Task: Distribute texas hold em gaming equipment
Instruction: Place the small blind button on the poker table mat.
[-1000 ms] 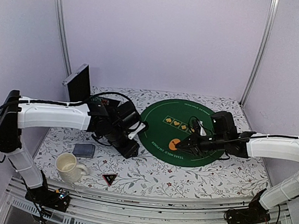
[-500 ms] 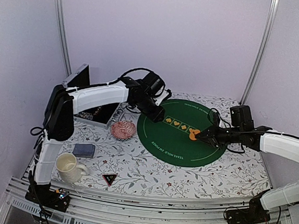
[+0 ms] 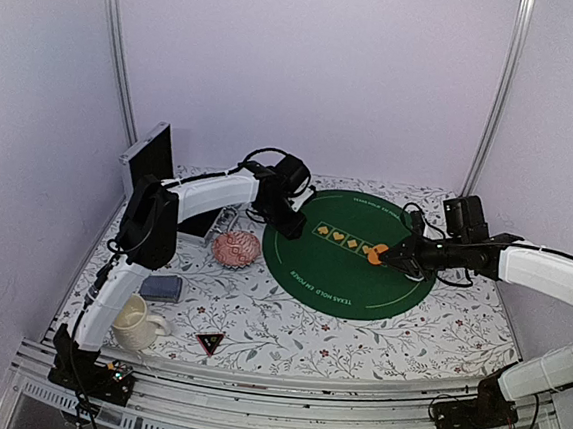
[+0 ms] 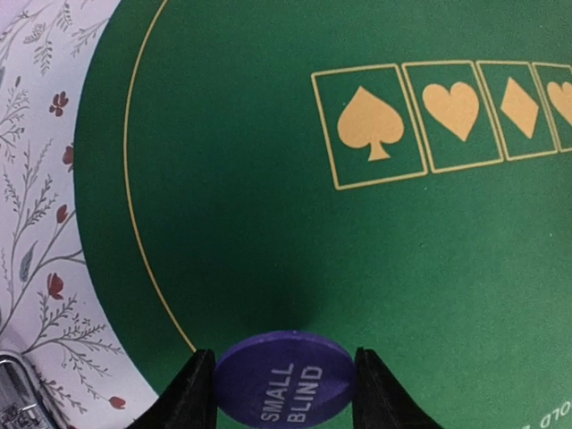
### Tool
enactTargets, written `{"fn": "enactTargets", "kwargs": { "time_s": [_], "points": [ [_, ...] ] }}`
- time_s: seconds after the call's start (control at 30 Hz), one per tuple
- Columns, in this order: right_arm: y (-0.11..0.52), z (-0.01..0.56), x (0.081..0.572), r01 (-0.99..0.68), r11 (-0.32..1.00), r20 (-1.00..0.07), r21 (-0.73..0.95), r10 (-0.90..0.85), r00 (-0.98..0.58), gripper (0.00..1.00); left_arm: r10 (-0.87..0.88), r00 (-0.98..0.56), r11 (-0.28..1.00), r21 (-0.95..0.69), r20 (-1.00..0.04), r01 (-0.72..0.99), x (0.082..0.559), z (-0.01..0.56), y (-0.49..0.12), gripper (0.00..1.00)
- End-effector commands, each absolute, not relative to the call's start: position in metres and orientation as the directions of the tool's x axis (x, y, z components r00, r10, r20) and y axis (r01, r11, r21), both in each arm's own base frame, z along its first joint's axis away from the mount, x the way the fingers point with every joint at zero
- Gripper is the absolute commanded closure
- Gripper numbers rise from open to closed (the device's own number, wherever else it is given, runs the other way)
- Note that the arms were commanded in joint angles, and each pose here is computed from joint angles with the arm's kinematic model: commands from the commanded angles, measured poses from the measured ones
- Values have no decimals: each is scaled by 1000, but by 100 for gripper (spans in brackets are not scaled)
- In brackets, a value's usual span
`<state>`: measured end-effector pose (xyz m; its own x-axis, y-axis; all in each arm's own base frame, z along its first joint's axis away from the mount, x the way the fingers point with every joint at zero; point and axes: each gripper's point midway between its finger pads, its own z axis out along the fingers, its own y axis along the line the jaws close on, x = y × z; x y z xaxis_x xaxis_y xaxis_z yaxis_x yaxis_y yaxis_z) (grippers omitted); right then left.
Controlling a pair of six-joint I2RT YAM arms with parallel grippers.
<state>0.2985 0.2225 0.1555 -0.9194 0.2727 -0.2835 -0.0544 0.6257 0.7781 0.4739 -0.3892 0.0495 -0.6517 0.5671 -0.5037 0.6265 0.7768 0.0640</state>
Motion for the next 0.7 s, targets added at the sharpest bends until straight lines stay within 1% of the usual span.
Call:
{"fn": "enactTargets", "kwargs": {
  "time_s": [0.0, 0.1, 0.17, 0.2, 0.3, 0.47, 0.67],
  "points": [
    [224, 160, 304, -70, 627, -294, 776, 261, -920, 98, 585, -676, 769, 42, -448, 638, 467, 27, -381, 60],
    [224, 162, 305, -73, 627, -297, 776, 261, -918, 98, 591, -676, 756, 12, -440, 654, 453, 35, -385, 62],
    [223, 162, 304, -74, 632, -303, 771, 262, -916, 98, 627, -646, 716, -4, -435, 698, 433, 40, -393, 62],
    [222, 162, 305, -74, 634, -305, 770, 264, -915, 98, 645, -616, 691, 0, -452, 723, 425, 49, -400, 62],
    [220, 162, 305, -75, 637, -309, 768, 266, -913, 98, 705, -559, 625, 10, -437, 780, 391, 44, -407, 62],
    [218, 162, 306, -76, 637, -309, 767, 264, -914, 98, 743, -562, 594, -30, -364, 804, 354, 27, -403, 64],
    [216, 163, 308, -78, 638, -316, 766, 267, -911, 98, 775, -511, 534, -46, -373, 844, 326, 36, -418, 64]
  ]
}}
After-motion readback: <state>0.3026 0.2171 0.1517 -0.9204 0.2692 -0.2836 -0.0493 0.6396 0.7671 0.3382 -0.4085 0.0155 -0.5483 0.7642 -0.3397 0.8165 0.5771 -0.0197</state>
